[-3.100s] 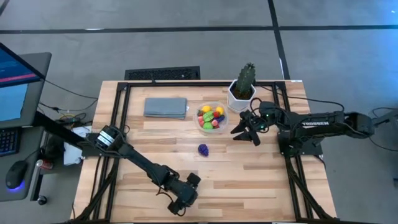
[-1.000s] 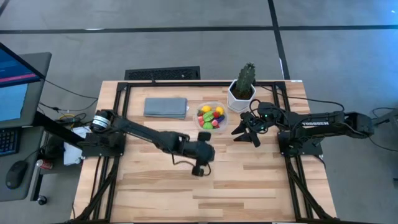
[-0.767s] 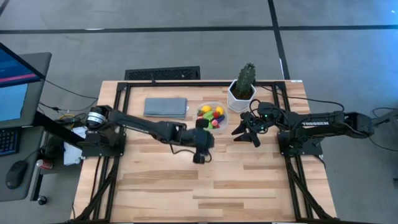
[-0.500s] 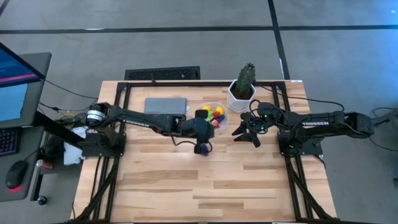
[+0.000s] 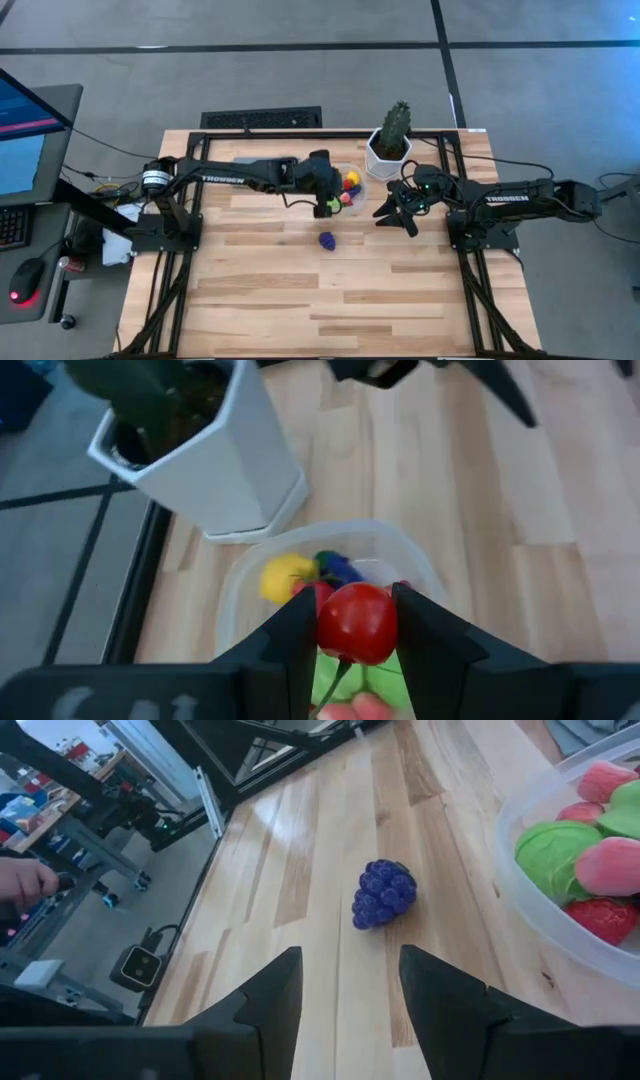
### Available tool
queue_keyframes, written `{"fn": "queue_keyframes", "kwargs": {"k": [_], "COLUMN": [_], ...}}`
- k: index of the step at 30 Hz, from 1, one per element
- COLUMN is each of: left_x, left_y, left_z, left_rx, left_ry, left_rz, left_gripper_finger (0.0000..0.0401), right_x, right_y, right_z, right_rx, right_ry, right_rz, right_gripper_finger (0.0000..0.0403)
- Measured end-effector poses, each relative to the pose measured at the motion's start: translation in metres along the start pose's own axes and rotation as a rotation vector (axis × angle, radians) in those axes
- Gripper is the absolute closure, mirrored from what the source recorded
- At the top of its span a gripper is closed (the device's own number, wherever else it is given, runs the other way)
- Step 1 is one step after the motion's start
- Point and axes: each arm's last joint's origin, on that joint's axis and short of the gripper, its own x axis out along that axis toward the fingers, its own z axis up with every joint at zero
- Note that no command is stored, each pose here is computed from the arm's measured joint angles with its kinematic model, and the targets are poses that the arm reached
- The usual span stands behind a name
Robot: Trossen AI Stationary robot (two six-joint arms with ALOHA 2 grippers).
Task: Pick and placing Produce into tupperware
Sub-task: Put the cherry into the transparent bin
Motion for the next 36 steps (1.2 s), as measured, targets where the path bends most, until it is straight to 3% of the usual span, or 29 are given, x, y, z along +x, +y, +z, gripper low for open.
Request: {"fn": "queue_keyframes", "kwargs": {"k": [8, 10, 24, 31, 36], "left_x": [0.02, 0.029, 0.066, 0.077, 0.085], "left_y": [0.027, 0.029, 0.053, 0.057, 0.054], "left_z": [-0.012, -0.022, -0.042, -0.043, -0.051], "left_rx": [-0.053, -0.064, -0.172, -0.214, -0.223], "left_ry": [0.005, 0.052, 0.015, -0.041, -0.005], "left_rz": [-0.004, -0.031, -0.043, -0.044, -0.065], "left_gripper_finger": [0.0297, 0.0297, 0.0297, 0.0297, 0.0297], "right_x": [0.0, 0.0, 0.003, 0.005, 0.005], "right_y": [-0.001, -0.001, -0.004, -0.005, -0.006], "right_z": [0.0, 0.0, -0.001, 0.0, 0.0], "right_rx": [-0.01, -0.01, 0.015, 0.018, 0.018], "right_ry": [-0.008, -0.008, -0.007, -0.016, -0.018], "right_rz": [-0.028, -0.03, -0.058, -0.07, -0.075], "right_gripper_finger": [0.0213, 0.0215, 0.0218, 0.0219, 0.022]}}
